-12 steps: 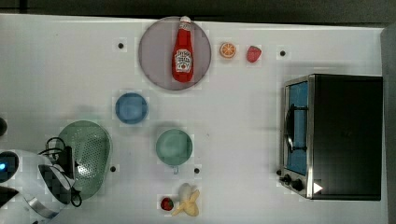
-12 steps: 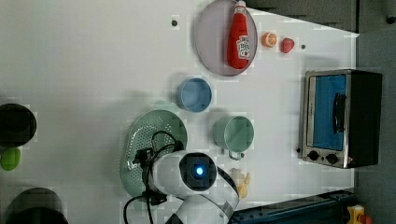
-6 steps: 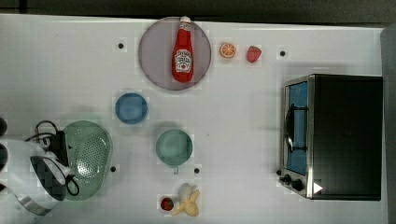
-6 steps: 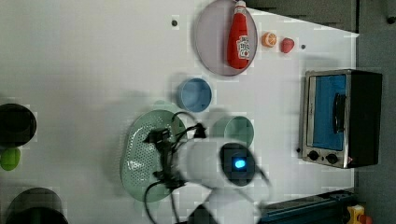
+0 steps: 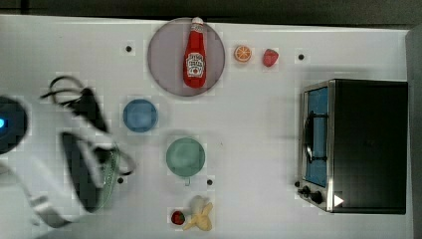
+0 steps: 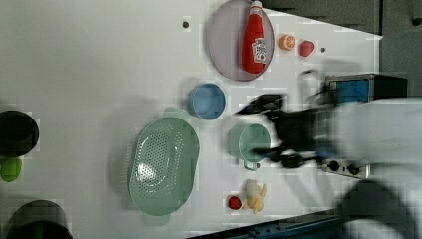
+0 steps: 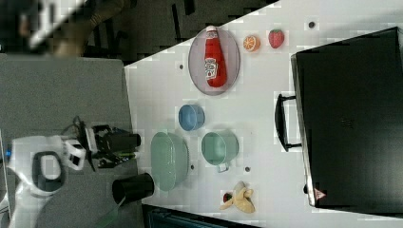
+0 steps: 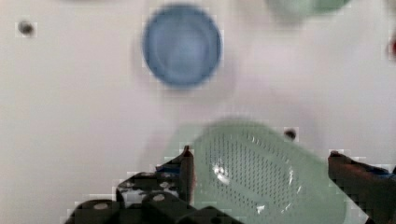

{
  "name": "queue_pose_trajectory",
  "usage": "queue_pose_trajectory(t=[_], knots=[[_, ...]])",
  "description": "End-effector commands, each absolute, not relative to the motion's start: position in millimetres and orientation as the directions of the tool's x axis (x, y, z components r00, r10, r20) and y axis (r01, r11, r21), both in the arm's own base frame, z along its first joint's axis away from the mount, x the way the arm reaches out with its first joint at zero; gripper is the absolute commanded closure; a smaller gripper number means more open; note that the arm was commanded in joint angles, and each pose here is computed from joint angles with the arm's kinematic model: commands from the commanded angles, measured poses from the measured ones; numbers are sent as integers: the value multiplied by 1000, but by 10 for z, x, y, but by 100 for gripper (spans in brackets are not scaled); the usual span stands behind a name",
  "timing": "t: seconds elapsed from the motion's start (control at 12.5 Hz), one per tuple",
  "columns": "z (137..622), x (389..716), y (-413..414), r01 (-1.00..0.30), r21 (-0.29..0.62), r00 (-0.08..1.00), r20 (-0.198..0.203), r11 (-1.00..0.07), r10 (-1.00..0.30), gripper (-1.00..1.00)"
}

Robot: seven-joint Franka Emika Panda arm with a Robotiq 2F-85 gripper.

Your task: Drag strainer backwards.

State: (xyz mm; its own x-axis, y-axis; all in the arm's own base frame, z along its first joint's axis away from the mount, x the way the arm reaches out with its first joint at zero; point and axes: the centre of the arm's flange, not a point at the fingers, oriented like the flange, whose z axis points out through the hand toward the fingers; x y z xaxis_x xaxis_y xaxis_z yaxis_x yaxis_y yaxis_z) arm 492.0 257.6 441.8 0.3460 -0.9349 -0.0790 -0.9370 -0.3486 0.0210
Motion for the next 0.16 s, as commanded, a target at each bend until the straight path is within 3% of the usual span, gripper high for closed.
queue_pose_trajectory(t=[0.08, 0.16], knots=[[5185, 5184, 1308, -871, -36, 491, -101, -490, -865, -100], [5407, 5156, 958, -854, -25, 519, -112, -520, -847, -100]])
